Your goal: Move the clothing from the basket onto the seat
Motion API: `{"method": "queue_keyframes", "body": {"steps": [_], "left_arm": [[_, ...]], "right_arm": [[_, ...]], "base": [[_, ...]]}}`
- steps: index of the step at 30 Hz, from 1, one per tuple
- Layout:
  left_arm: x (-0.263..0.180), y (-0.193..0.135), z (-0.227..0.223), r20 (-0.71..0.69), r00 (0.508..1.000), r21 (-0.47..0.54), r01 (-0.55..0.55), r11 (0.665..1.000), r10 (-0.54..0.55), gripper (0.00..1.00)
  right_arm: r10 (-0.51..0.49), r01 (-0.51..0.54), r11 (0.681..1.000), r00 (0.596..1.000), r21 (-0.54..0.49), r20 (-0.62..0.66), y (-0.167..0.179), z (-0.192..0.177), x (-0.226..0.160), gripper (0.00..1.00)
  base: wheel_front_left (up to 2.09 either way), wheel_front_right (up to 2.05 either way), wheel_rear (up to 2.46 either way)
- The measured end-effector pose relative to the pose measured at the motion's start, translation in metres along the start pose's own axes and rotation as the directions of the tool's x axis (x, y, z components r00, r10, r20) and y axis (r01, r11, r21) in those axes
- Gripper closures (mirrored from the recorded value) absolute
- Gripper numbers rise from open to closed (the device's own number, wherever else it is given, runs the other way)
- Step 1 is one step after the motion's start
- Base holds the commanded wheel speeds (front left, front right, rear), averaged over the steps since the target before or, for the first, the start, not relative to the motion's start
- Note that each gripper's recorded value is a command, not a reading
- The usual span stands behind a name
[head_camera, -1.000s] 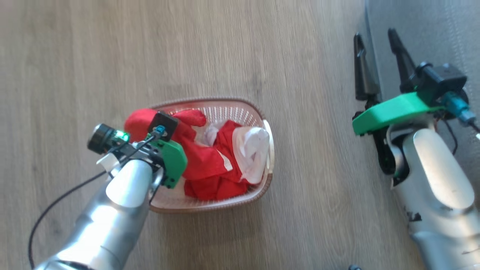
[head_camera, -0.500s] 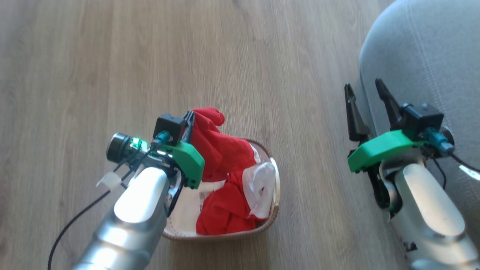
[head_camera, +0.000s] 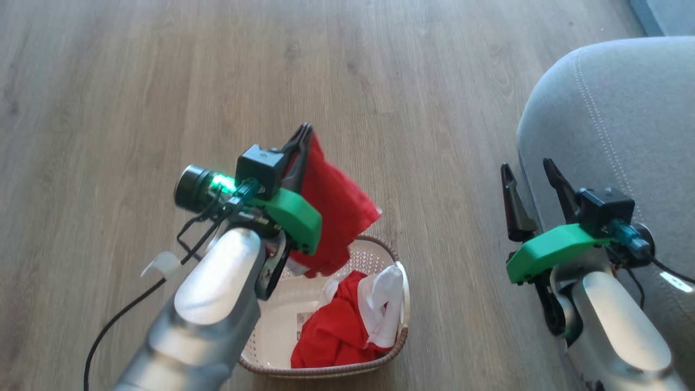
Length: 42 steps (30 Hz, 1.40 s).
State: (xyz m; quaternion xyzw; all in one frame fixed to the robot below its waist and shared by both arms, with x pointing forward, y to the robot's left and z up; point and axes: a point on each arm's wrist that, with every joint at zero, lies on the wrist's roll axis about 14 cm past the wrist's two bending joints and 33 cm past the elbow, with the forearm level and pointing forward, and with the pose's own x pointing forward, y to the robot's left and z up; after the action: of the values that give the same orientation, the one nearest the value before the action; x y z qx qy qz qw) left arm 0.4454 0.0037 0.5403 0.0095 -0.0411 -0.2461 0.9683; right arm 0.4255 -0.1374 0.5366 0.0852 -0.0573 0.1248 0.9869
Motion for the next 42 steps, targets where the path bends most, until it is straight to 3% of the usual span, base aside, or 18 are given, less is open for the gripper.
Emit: {"method": "queue_keyframes", "body": {"steps": [11, 21, 27, 31, 36, 42], "left_arm": [[0.012, -0.026, 0.111, 0.302, 0.948, 0.055, 0.084, 0.995, -0.096, 1.00], [0.014, -0.036, 0.116, 0.316, 0.940, 0.058, 0.114, 0.992, -0.127, 1.00], [0.015, -0.041, 0.109, 0.300, 0.943, 0.056, 0.132, 0.990, -0.143, 1.00], [0.015, -0.042, 0.104, 0.285, 0.947, 0.058, 0.137, 0.989, -0.148, 1.00], [0.014, -0.044, 0.100, 0.274, 0.949, 0.057, 0.143, 0.988, -0.154, 1.00], [0.008, -0.050, 0.102, 0.274, 0.947, 0.055, 0.161, 0.985, -0.170, 1.00]], "right_arm": [[-0.006, 0.006, 1.000, 1.000, 0.006, -0.005, 0.002, -0.001, -0.009, 0.00], [0.007, -0.007, 1.000, 1.000, 0.011, 0.011, 0.006, 0.003, -0.010, 0.00], [0.161, -0.166, 0.986, 0.977, 0.027, 0.138, 0.054, 0.044, 0.004, 0.00], [0.308, -0.318, 0.947, 0.934, 0.030, 0.183, 0.098, 0.063, 0.008, 0.00], [0.421, -0.428, 0.903, 0.893, 0.017, 0.157, 0.129, 0.060, 0.009, 0.00], [0.484, -0.486, 0.874, 0.869, -0.005, 0.098, 0.148, 0.047, 0.015, 0.00]], "base": [[0.00, 0.00, 0.00], [0.00, 0.00, 0.00], [0.00, 0.00, 0.00], [0.00, 0.00, 0.00], [0.00, 0.00, 0.00], [0.00, 0.00, 0.00]]}}
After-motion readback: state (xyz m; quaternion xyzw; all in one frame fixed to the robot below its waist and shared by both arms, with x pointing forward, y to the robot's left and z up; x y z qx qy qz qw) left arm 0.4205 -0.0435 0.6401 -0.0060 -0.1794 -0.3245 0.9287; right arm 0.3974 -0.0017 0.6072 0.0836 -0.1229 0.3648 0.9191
